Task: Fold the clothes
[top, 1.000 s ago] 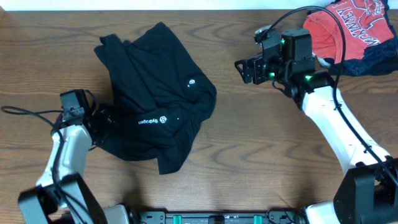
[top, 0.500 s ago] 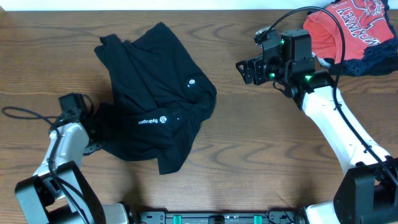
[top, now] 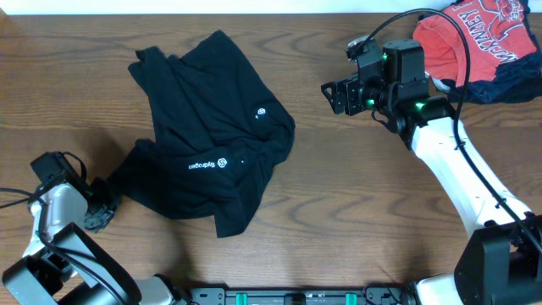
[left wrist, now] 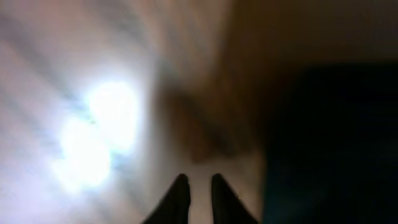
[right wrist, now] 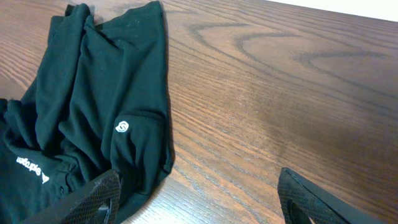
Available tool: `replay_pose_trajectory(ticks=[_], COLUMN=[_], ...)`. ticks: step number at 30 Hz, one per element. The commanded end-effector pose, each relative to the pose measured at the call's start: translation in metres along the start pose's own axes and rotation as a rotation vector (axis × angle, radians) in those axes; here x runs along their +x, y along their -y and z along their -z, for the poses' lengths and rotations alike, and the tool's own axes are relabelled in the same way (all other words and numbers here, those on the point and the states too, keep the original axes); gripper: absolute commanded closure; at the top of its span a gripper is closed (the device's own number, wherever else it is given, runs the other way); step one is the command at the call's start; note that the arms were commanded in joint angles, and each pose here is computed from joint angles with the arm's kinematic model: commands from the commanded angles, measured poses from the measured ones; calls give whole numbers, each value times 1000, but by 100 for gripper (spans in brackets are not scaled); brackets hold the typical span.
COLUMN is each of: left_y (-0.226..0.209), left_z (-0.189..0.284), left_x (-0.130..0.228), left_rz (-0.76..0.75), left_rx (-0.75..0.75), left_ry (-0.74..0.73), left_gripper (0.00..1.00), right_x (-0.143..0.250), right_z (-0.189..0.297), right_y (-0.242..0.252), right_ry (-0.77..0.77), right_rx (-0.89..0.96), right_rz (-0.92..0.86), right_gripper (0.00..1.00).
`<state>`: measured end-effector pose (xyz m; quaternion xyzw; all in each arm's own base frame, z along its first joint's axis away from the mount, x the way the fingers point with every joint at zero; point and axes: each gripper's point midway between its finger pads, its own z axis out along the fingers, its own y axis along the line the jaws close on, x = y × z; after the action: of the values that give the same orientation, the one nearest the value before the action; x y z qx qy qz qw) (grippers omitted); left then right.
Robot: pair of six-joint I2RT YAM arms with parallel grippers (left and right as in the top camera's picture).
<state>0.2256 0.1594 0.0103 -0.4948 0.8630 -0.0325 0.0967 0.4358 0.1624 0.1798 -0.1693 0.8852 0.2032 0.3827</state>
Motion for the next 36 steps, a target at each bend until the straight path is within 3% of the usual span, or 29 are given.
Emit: replay_pose_trajectory(ticks=[1, 5, 16, 24, 29, 36], left_y=[40, 65, 127, 138, 136, 134], left_z=[12, 21, 39, 38, 38, 37], left_x=[1, 5, 27, 29, 29, 27], left_rz=[-98, -204, -445, -495, -494, -492], left_rx=[202, 302, 391, 376, 366, 350], left_ry=[-3, 13, 80, 114, 113, 122], left_gripper=[70, 59, 56, 57, 57, 57], right_x=[5, 31, 98, 114, 126, 102], right_z=[-16, -38, -67, -82, -94, -93], right_y=[-8, -26, -92, -116, -116, -91], right_ry=[-28, -108, -305, -334, -363, -305], right_rx=[-26, -105, -317, -292, -254, -107], right_rz=[47, 82, 231, 318, 317, 205], right_gripper=[21, 16, 4, 13, 28, 84])
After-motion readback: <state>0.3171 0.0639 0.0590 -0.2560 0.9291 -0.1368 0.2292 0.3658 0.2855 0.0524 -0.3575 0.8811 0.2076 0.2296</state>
